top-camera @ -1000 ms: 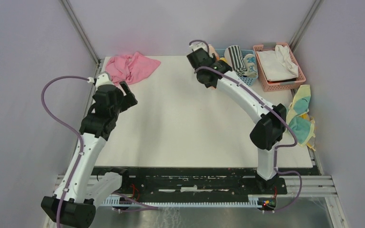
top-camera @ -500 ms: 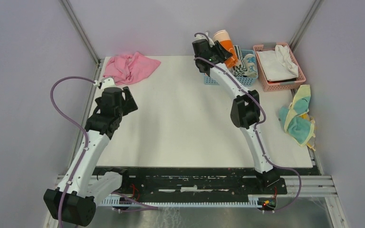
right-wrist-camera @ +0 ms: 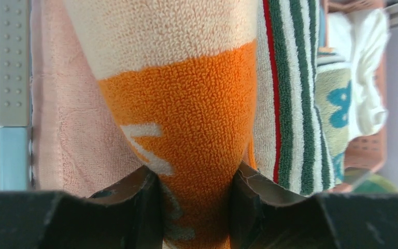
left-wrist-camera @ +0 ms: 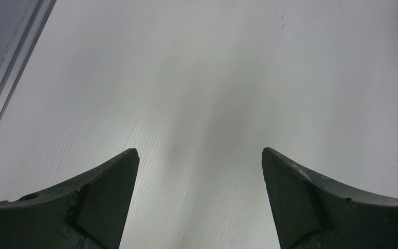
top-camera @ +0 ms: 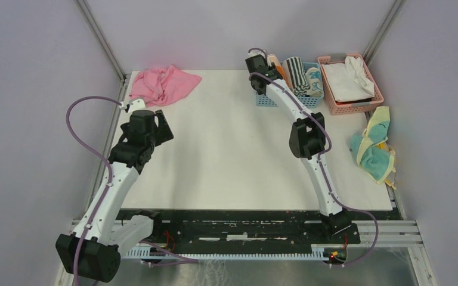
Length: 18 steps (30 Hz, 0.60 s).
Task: Roll the towels
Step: Place the towel in the bin.
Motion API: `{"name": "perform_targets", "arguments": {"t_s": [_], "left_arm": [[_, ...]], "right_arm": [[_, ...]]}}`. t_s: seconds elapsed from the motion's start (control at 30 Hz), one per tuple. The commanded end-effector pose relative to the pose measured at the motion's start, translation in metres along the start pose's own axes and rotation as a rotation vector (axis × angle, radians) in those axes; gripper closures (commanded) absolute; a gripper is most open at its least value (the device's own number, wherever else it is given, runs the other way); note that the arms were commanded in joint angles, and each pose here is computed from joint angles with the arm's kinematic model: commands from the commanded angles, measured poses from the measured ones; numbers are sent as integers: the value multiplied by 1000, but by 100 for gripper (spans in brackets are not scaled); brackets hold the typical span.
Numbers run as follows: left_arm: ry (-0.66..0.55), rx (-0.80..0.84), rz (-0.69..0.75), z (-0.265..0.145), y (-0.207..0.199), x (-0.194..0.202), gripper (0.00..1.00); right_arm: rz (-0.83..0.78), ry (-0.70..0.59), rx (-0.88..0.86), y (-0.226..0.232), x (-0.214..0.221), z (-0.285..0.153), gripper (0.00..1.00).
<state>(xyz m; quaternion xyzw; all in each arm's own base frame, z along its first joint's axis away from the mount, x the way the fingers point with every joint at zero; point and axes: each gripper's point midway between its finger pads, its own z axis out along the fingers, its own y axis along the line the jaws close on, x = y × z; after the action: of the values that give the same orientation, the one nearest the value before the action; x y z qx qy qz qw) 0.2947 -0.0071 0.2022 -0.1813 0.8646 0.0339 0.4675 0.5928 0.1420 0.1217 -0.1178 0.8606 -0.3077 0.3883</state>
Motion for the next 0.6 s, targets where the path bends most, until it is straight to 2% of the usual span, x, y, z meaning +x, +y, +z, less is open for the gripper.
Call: {"name": "perform_targets", "arguments": {"t_s": [0.0,0.33,0.57], "left_arm": [[-36,4,23,-1,-1,-8,5],[-29,1,23,1,0,-6,5],[-23,-2,24,3,0,-4,5]], "right_arm": [[264,58,-151,-3,3,-3,100],[494,157,-262,15,28,34,98],[521,153,-318,27,27,33,69]]}}
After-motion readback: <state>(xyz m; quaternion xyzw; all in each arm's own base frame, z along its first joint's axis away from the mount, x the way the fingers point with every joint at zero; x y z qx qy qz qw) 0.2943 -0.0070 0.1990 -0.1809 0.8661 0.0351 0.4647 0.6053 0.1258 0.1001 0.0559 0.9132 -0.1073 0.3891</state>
